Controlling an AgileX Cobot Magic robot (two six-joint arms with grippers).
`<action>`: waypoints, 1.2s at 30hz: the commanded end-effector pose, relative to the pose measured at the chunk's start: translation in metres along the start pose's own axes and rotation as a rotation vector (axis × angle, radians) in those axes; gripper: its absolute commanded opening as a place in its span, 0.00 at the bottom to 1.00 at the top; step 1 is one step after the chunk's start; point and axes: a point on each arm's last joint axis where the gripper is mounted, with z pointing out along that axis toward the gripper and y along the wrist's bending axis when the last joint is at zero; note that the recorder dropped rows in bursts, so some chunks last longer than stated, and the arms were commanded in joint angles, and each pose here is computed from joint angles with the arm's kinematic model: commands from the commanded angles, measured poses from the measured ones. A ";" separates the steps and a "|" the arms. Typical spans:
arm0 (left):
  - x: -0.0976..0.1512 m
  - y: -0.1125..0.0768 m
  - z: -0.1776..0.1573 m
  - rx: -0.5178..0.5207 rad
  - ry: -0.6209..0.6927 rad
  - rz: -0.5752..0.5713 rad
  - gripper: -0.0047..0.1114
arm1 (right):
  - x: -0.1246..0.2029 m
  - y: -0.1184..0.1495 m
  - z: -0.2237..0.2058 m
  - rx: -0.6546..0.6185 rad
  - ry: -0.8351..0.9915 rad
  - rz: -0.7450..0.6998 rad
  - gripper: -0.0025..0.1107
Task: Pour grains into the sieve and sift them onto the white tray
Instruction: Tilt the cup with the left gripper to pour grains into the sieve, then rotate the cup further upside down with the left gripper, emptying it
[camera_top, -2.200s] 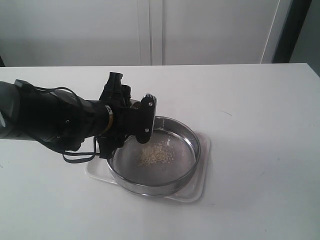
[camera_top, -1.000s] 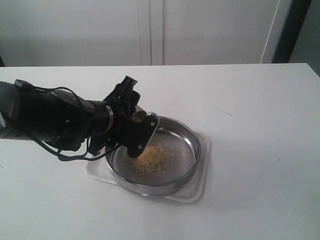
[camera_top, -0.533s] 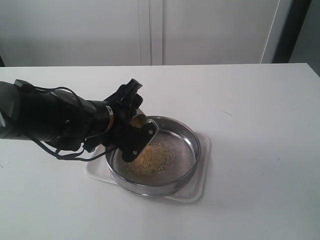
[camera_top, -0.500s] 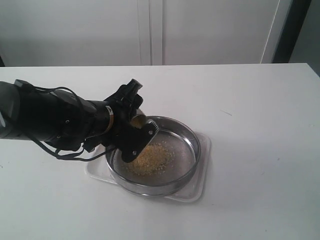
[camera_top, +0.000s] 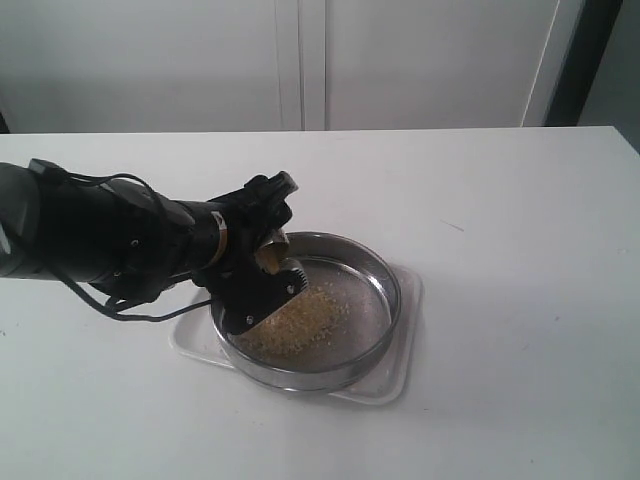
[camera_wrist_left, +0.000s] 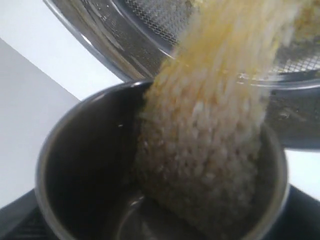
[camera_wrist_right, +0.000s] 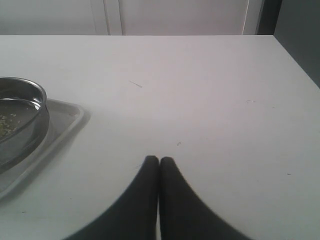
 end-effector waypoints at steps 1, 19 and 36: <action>0.002 0.005 -0.003 -0.017 0.016 0.127 0.04 | 0.000 0.000 0.000 -0.002 -0.013 -0.003 0.02; 0.001 0.008 -0.005 -0.003 0.055 0.392 0.04 | 0.000 0.000 0.000 -0.002 -0.013 -0.003 0.02; -0.005 0.040 -0.018 -0.055 0.149 0.404 0.04 | 0.000 0.000 0.000 -0.002 -0.013 -0.003 0.02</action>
